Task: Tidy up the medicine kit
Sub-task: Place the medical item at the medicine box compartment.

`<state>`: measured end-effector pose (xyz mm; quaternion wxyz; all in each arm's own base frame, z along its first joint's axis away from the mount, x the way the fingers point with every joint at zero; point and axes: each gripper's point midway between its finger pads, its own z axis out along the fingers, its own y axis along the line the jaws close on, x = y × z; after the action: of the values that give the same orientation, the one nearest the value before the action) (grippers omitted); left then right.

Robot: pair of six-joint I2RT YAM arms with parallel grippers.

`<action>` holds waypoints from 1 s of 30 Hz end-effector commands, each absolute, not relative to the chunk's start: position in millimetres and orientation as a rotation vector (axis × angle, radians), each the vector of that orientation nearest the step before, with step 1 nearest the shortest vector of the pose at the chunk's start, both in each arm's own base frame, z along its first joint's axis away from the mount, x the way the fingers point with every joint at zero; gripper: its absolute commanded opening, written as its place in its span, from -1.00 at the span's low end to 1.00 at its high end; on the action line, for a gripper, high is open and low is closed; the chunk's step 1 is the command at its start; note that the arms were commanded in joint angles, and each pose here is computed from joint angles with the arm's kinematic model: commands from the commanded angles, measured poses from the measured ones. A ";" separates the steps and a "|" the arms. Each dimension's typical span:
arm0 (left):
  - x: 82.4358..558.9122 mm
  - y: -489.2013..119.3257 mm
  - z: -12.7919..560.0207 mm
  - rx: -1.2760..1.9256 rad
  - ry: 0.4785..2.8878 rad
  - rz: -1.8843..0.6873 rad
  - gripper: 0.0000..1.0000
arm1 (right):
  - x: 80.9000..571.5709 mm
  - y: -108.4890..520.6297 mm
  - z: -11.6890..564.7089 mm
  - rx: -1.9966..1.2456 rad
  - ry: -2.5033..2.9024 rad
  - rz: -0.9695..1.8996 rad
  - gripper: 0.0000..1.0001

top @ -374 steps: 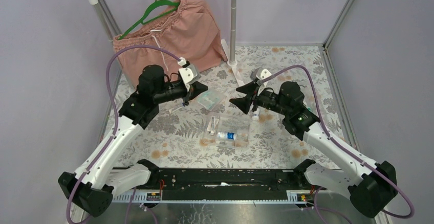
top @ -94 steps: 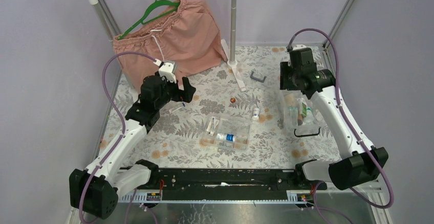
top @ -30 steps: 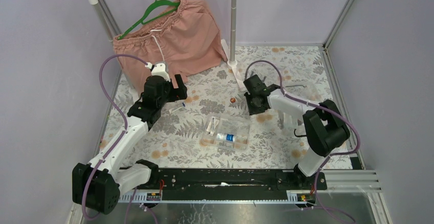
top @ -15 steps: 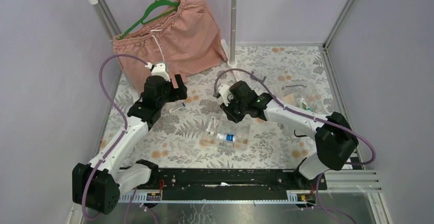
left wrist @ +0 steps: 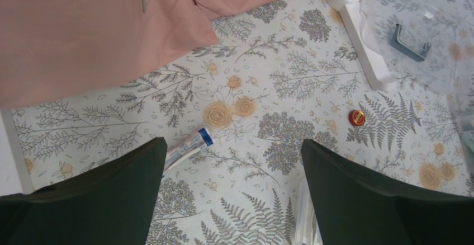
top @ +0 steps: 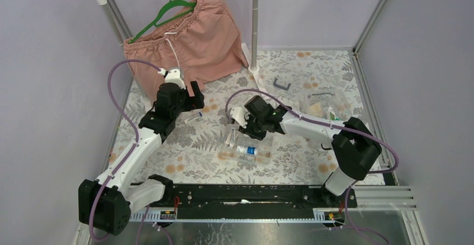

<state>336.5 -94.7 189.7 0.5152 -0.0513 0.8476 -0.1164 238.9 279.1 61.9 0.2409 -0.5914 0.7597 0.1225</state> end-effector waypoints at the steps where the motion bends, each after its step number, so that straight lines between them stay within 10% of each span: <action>1: 336.4 -87.3 189.8 -0.139 2.023 -0.248 0.97 | 240.2 281.1 52.8 -1.701 2.040 0.297 -0.44; 18: 337.0 -84.9 188.5 -0.147 2.026 -0.233 0.97 | 249.7 285.5 44.0 -1.702 2.018 0.241 -0.34; 30: 336.3 -84.4 186.8 -0.148 2.032 -0.228 0.97 | 257.1 287.2 63.0 -1.663 1.963 0.211 0.11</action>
<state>337.3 -91.3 189.8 0.5175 -0.0566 0.8469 -0.1082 250.0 280.1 43.8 0.2409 -0.6178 0.7437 0.0849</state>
